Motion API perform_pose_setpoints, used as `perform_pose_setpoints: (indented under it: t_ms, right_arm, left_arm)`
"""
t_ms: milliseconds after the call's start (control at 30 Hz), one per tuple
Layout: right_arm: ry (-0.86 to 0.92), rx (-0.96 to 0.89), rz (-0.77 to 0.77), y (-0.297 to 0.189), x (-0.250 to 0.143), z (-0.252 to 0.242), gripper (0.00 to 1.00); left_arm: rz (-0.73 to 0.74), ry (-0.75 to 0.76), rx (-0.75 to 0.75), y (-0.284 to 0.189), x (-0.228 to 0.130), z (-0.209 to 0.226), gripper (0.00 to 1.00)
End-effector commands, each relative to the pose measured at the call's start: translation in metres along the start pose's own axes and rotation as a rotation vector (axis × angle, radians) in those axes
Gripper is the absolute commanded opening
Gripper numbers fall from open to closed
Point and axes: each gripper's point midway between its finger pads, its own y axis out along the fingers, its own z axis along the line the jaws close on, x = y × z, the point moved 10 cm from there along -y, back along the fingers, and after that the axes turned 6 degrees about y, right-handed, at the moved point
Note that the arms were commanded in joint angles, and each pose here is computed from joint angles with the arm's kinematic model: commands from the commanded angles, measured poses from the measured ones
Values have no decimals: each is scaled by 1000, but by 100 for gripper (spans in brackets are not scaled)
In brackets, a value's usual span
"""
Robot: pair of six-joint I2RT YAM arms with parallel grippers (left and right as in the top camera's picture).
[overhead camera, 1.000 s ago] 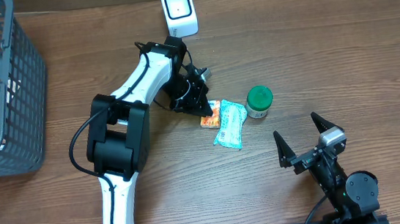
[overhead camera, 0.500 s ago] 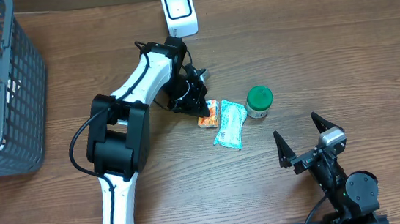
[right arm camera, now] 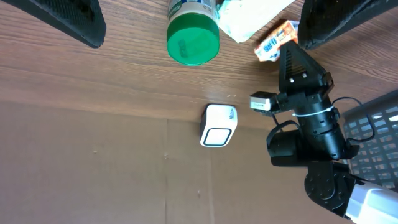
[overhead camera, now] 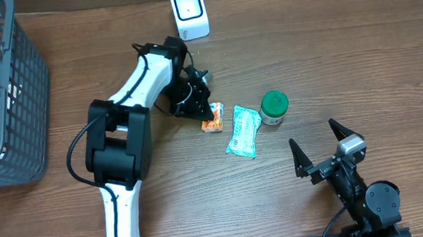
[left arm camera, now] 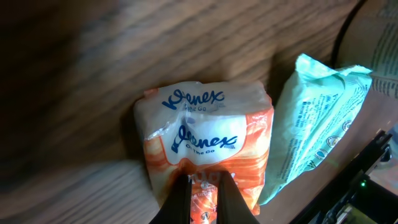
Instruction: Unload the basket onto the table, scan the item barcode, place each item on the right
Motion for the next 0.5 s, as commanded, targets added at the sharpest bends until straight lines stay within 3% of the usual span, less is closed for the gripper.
perform_pose_setpoints:
  t_ms: [0, 267, 467]
  right_arm:
    - [4, -7, -1, 0, -3, -1, 100]
    - [4, -7, -1, 0, -3, -1, 100]
    - [4, -7, -1, 0, -3, -1, 100]
  left_arm:
    - [17, -9, 44, 1, -5, 16, 4]
    - [-40, 54, -174, -6, -3, 9, 4]
    - [-85, 40, -243, -18, -4, 21, 4]
